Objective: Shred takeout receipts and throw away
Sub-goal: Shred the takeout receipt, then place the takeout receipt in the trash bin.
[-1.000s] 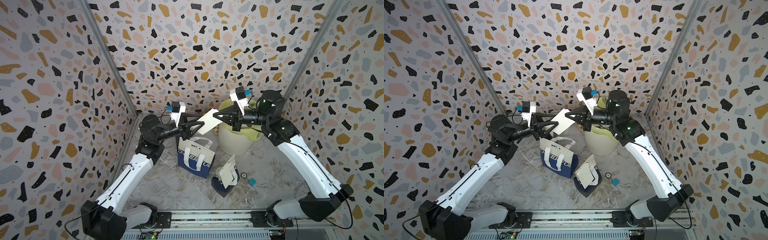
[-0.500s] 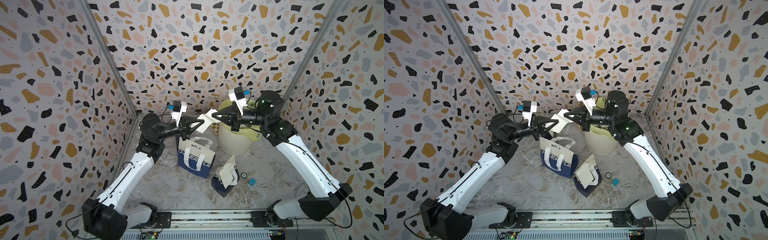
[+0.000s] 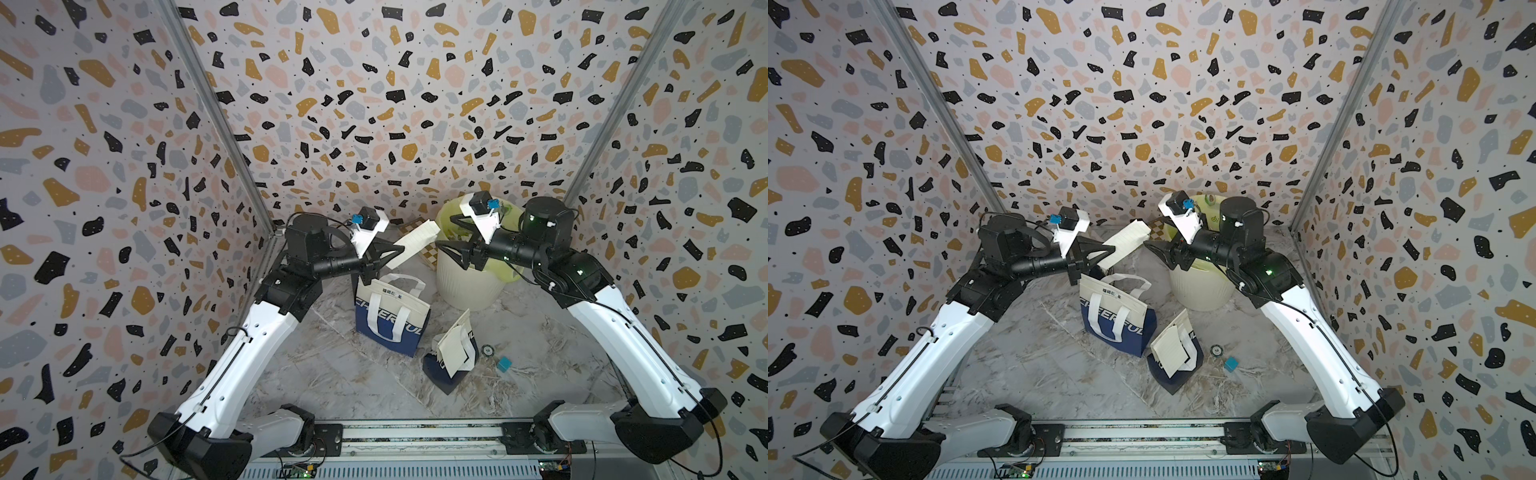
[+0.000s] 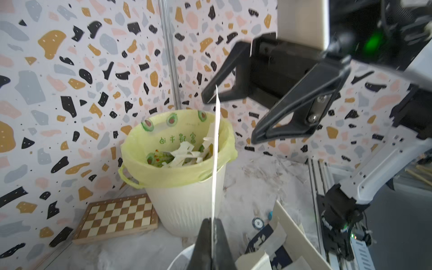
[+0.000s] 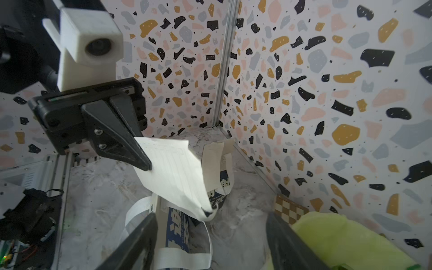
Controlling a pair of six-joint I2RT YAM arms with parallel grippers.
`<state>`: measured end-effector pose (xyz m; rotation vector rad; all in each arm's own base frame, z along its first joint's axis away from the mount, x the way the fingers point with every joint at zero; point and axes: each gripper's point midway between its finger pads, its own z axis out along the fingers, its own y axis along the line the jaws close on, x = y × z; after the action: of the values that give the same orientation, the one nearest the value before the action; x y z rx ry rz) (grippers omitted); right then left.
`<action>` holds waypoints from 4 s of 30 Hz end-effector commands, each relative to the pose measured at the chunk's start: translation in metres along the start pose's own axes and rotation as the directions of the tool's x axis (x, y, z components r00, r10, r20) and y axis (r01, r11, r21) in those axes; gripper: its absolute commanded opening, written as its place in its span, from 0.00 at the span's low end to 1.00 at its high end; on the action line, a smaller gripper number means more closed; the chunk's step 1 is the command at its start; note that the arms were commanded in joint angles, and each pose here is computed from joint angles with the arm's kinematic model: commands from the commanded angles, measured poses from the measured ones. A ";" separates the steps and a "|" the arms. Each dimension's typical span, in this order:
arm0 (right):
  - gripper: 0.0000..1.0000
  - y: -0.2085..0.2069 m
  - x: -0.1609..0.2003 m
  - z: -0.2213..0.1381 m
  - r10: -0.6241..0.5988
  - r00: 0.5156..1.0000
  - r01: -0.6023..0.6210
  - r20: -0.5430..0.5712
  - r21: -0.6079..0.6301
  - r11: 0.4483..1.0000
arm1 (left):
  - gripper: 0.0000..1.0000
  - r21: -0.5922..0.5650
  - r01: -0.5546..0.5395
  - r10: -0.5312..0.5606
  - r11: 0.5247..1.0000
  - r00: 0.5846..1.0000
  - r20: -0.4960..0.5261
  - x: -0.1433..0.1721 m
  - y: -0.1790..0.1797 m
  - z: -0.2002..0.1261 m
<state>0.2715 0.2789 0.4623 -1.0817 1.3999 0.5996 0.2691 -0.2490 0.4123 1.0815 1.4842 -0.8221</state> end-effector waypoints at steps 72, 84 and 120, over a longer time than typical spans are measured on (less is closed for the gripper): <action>0.00 0.151 0.007 -0.001 -0.767 0.632 0.774 0.113 -0.150 0.616 | 0.00 0.120 0.340 -0.316 0.933 0.931 -0.186 0.022 -0.015 0.011; 0.00 -0.031 -0.018 -0.022 0.071 0.977 -0.114 0.199 0.212 0.971 | 0.00 -0.018 0.257 -0.257 0.966 0.965 -0.051 0.005 0.011 0.009; 0.57 -0.209 0.125 -0.042 0.601 0.798 -0.460 -0.041 0.603 0.652 | 0.00 0.042 0.478 -0.471 0.877 0.841 0.266 -0.054 0.069 0.111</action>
<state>0.4541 0.1301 0.3895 -0.2508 2.0077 0.3383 0.3669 -0.3271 0.4104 0.5952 1.6701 -1.1678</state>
